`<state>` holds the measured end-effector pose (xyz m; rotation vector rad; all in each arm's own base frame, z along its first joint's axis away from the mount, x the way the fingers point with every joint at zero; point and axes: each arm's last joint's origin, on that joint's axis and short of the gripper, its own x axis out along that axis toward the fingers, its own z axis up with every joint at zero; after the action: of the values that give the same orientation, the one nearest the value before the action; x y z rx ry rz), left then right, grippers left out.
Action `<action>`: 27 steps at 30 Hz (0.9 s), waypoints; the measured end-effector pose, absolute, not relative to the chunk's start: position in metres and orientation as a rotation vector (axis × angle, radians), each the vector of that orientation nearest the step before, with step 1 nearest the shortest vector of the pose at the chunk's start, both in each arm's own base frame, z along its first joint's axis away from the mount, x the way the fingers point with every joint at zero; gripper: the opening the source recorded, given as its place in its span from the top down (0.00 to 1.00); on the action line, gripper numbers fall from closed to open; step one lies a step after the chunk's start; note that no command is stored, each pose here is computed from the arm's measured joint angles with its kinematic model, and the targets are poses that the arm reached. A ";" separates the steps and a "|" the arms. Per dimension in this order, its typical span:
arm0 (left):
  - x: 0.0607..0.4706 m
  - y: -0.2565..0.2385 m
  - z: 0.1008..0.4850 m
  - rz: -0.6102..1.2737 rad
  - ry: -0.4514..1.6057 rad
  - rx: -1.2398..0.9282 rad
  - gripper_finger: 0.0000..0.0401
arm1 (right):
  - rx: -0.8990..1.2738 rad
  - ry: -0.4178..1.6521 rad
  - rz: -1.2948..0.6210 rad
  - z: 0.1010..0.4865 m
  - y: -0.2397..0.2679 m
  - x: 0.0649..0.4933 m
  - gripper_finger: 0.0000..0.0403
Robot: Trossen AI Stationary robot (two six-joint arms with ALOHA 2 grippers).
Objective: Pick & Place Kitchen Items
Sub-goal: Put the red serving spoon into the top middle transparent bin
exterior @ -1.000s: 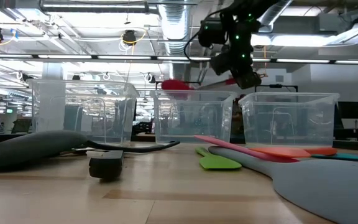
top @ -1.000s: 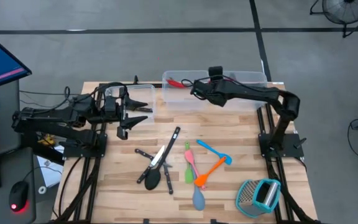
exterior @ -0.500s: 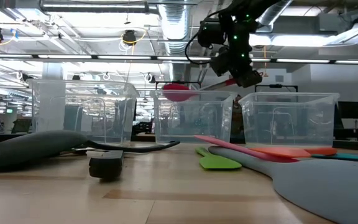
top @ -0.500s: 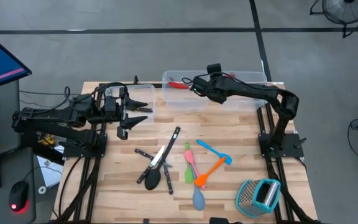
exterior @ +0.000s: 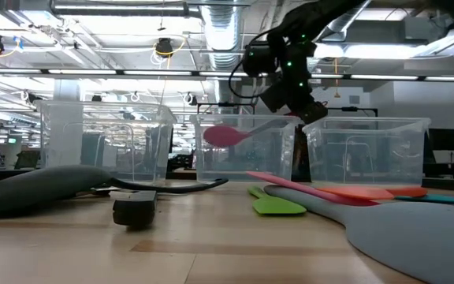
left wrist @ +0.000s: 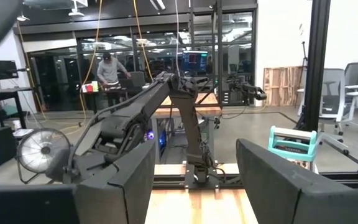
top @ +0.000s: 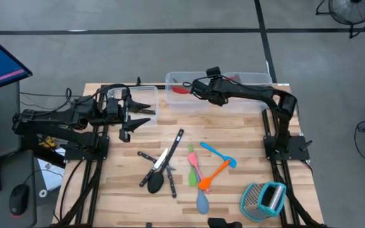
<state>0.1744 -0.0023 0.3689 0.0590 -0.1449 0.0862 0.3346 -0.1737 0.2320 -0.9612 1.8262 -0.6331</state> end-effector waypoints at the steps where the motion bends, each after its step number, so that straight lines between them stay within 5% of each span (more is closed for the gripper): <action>1: 0.174 -0.002 0.369 0.086 -0.145 0.059 0.49 | -0.960 1.825 -0.634 0.231 -0.174 0.336 0.87; 22: 0.174 -0.002 0.369 0.084 -0.145 0.060 0.49 | -0.939 1.822 -0.635 0.233 -0.176 0.337 0.73; 27: 0.174 -0.002 0.369 0.081 -0.145 0.060 0.49 | -0.911 1.757 -0.616 0.250 -0.170 0.337 0.62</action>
<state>0.1744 -0.0025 0.3689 0.0598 -0.1451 0.0813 0.3370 -0.1700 0.2496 -0.9109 1.7571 -0.6161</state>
